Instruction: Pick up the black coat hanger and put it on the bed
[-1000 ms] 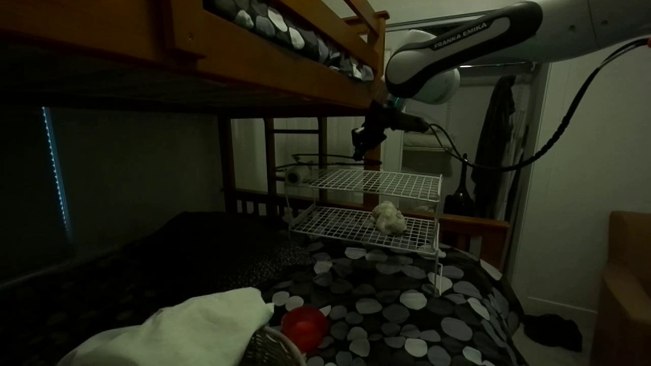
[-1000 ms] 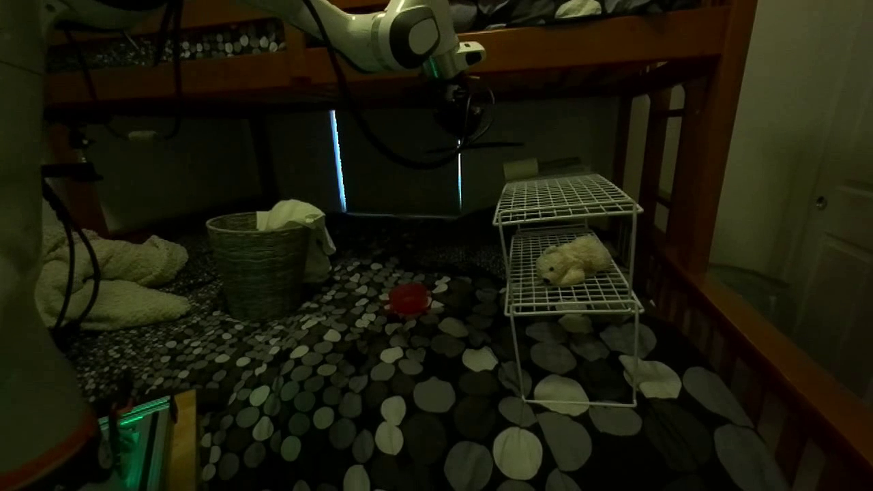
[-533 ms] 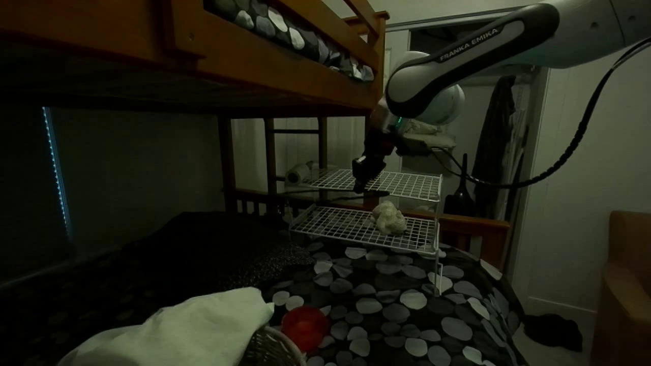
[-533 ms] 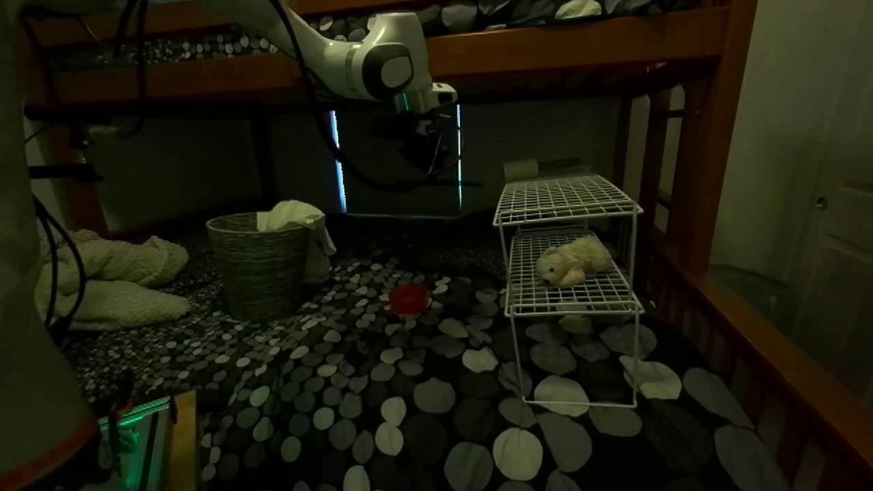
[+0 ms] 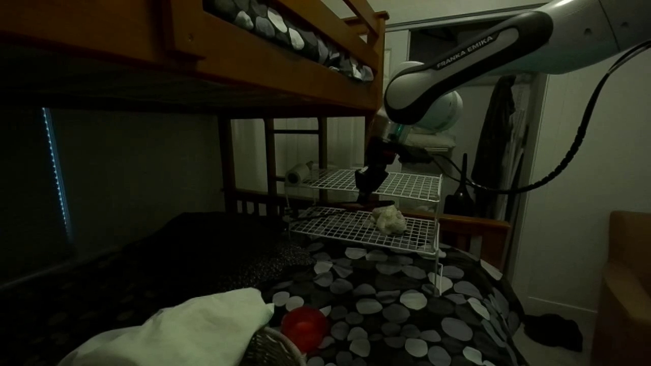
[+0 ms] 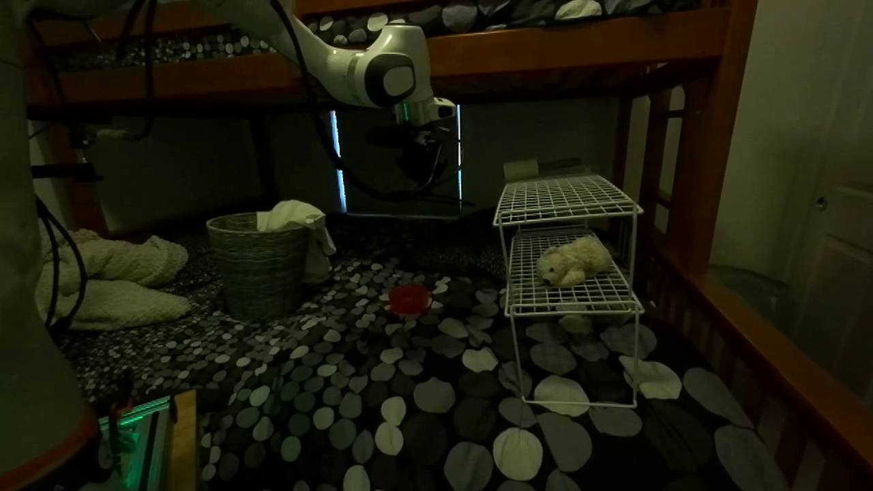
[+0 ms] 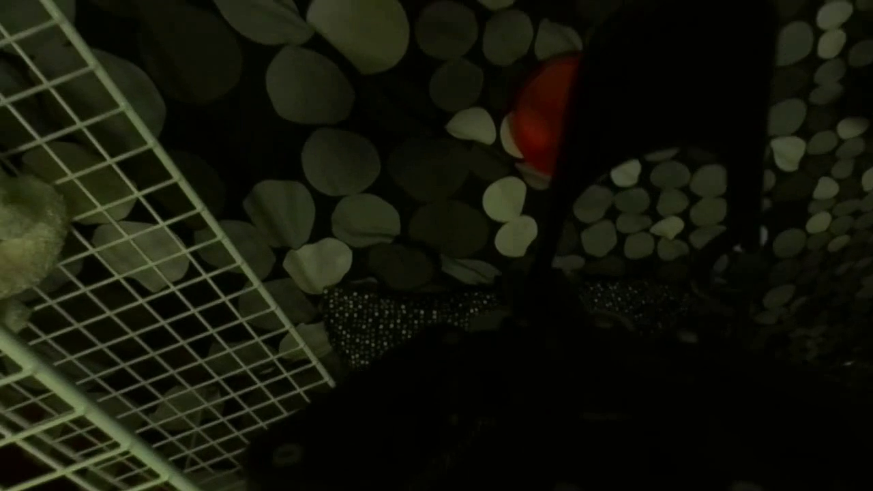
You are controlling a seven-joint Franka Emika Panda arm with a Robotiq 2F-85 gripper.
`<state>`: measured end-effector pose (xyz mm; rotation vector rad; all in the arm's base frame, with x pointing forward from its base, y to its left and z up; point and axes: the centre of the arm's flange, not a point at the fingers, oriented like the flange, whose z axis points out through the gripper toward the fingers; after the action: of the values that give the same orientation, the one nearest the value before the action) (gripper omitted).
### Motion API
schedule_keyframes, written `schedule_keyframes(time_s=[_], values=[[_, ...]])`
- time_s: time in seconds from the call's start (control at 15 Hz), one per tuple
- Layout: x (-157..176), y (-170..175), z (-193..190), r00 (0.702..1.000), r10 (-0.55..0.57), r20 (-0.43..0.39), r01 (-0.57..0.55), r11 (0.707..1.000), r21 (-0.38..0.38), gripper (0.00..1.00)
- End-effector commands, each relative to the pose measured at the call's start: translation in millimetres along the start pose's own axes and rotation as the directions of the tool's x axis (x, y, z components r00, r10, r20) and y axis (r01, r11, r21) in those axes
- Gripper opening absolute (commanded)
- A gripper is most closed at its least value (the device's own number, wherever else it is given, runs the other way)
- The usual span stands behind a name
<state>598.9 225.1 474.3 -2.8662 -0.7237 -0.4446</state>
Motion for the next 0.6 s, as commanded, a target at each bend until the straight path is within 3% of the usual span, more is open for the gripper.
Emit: schedule_keyframes(time_s=[0.0, 0.2, 0.4, 0.53], values=[[-18.8, -10.9, 28.9, 0.980, -0.069, 0.186, 0.080, 0.995, -0.051, 0.02], [-35.8, -20.0, 54.1, 0.945, -0.113, 0.306, 0.138, 0.989, -0.060, 0.02], [-43.1, -28.2, 71.9, 0.933, -0.128, 0.335, 0.163, 0.984, -0.077, 0.02], [-48.3, -28.5, 87.6, 0.910, -0.125, 0.396, 0.179, 0.979, -0.101, 0.02]])
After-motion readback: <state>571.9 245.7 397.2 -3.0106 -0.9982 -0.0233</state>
